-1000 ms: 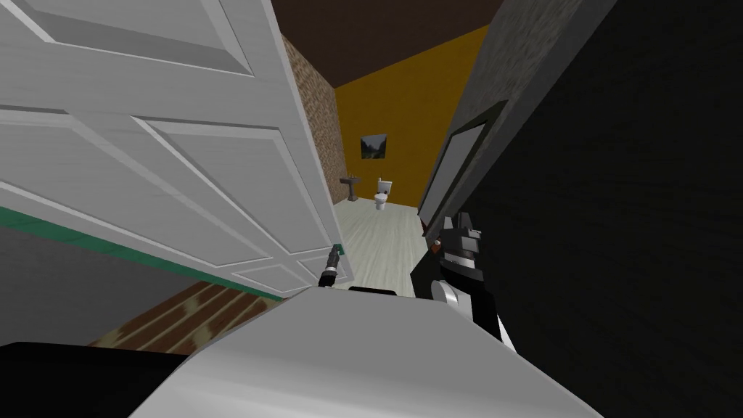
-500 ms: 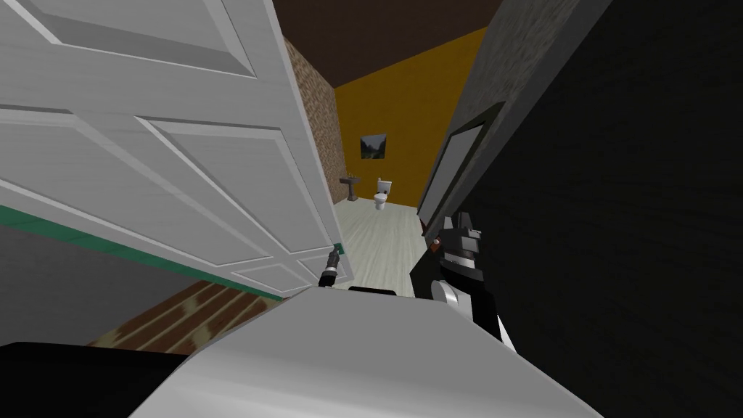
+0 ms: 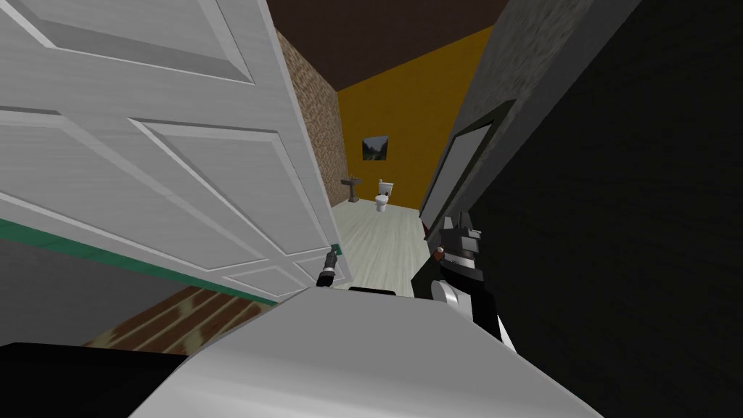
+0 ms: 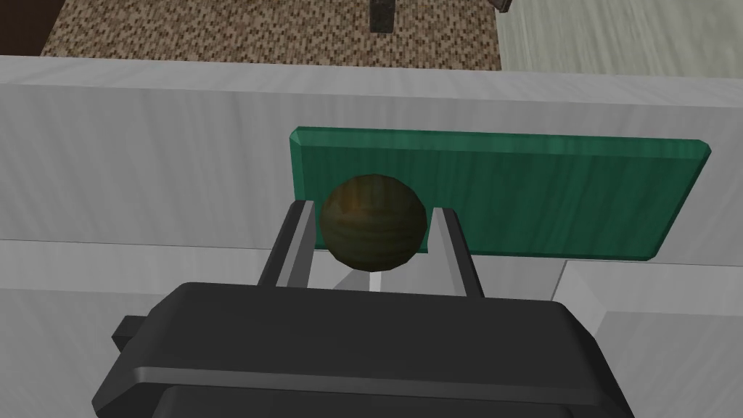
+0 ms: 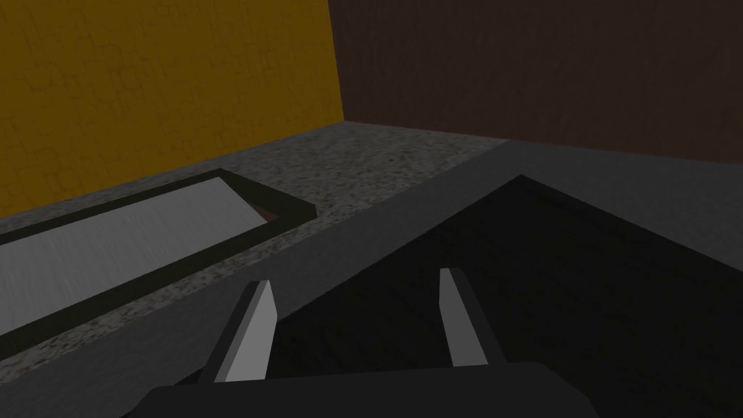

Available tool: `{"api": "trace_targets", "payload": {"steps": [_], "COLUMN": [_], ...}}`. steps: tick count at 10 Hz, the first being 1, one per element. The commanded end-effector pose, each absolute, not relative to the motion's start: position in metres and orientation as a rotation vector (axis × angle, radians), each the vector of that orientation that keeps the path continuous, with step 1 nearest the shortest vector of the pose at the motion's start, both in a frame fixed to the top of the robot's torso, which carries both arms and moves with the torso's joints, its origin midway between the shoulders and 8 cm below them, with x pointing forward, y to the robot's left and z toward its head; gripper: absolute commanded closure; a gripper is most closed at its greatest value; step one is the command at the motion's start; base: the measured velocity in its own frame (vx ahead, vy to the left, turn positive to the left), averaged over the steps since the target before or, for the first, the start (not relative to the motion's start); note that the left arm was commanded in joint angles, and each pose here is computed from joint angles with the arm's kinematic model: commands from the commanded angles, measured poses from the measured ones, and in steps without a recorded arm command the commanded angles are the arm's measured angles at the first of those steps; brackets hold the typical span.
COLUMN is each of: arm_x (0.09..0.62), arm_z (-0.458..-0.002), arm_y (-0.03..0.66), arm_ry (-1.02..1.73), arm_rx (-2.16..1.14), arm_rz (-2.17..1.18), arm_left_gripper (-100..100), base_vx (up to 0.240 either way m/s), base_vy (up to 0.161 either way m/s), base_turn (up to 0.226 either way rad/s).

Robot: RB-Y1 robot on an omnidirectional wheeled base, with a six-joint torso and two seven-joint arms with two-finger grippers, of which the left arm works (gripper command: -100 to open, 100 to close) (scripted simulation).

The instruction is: Push the door open

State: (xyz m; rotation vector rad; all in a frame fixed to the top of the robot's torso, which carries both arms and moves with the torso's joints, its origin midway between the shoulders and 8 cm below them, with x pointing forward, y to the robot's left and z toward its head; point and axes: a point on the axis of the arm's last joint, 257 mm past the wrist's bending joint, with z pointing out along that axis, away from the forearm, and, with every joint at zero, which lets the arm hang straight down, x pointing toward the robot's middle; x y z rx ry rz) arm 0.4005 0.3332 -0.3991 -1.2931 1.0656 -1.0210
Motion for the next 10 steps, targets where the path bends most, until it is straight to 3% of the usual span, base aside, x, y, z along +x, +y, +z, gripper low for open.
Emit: {"api": "trace_targets", "payload": {"steps": [1,10], "arm_x": [0.402,0.39], "arm_z": [-0.391,-0.394], "arm_y": [0.347,0.388], "arm_ry": [1.035,0.933], "arm_rx": [-1.29,-1.371], "arm_rz": [-1.003,-0.917], "arm_left_gripper": [100,100], "base_vx": [0.228,0.181], "base_vy": [-0.03,-0.042], "base_turn": [0.093,0.074]}}
